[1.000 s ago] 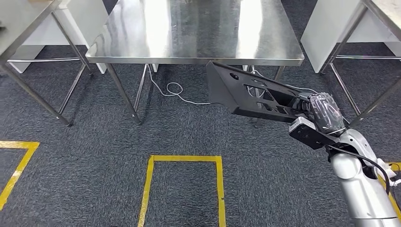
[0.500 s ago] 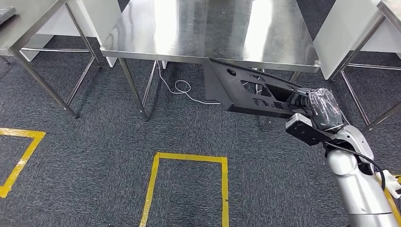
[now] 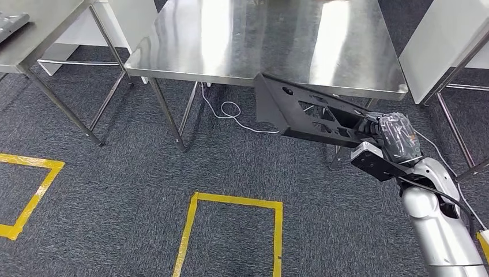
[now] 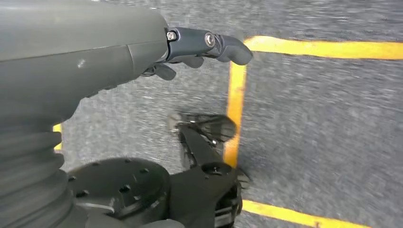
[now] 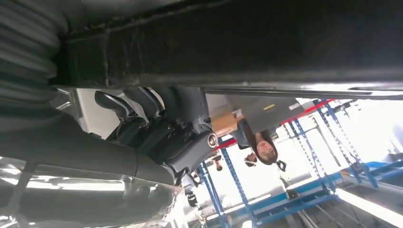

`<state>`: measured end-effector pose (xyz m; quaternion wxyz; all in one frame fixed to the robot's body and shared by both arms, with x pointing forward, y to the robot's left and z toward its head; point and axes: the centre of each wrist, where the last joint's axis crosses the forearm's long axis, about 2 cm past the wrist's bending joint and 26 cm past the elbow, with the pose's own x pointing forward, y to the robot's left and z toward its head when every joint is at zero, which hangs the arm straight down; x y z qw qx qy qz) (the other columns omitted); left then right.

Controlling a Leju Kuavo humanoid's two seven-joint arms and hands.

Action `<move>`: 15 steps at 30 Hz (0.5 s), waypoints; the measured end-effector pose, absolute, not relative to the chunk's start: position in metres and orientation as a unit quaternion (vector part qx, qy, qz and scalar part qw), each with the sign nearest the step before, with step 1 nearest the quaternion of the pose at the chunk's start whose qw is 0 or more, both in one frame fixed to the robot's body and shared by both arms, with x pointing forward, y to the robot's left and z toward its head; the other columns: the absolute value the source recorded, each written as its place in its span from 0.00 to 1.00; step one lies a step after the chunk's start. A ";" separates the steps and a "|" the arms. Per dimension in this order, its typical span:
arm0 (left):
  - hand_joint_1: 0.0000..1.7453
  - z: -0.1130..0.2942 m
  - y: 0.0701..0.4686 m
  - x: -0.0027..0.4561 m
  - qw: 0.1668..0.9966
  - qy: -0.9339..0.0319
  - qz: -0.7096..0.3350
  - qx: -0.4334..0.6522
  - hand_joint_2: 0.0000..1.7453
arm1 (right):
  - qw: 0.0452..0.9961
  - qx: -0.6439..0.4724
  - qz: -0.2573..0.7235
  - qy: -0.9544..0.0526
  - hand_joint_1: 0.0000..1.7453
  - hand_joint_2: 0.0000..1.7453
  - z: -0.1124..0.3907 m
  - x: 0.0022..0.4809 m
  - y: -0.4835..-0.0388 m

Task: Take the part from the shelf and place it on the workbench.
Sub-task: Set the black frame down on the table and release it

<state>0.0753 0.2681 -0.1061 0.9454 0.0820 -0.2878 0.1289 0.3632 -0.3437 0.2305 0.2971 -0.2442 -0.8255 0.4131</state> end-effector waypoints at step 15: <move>0.00 -0.107 0.272 0.073 0.947 -0.284 0.126 0.086 1.00 | 0.298 -0.242 0.414 -0.825 1.00 1.00 0.228 0.362 -0.341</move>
